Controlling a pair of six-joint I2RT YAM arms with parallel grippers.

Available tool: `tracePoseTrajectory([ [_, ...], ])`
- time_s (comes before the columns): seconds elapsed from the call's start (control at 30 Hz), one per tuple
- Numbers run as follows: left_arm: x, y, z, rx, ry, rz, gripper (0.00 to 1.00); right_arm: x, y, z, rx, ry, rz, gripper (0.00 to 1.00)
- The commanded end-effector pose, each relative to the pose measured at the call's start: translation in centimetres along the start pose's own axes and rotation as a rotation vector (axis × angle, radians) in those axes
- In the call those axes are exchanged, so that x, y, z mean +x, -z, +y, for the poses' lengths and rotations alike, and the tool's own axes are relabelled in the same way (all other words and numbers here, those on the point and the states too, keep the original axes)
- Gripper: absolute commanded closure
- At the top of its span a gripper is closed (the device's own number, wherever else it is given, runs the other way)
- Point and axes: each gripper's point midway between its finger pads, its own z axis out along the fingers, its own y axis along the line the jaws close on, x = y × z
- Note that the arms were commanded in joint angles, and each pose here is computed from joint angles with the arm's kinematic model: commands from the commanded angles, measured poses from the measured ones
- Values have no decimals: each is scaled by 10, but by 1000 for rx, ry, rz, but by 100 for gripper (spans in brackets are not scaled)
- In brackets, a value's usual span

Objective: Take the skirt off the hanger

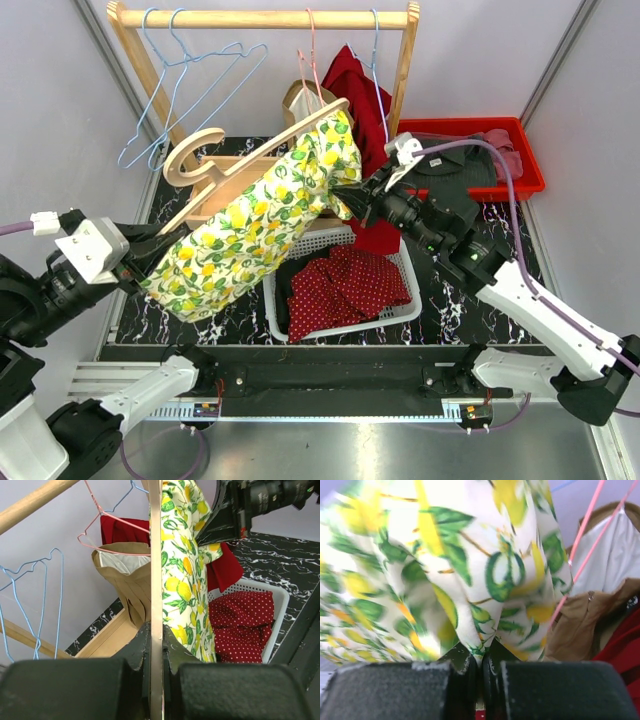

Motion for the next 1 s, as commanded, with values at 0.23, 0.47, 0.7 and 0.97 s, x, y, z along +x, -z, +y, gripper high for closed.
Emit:
tracePoseTrajectory([
  [0.23,39,-52,68,-315,16,87,100,-154,60,104,-408,-148,-173,91],
  [0.47,62,-55,90,-440,-13,152,100,-234,132,136,-531,-102,-373,88],
  [0.7,69,-52,105,-524,-21,190,100,-285,209,144,-521,-32,-554,88],
  [0.97,51,-59,122,-584,-19,165,100,-270,194,125,-416,-32,-501,87],
])
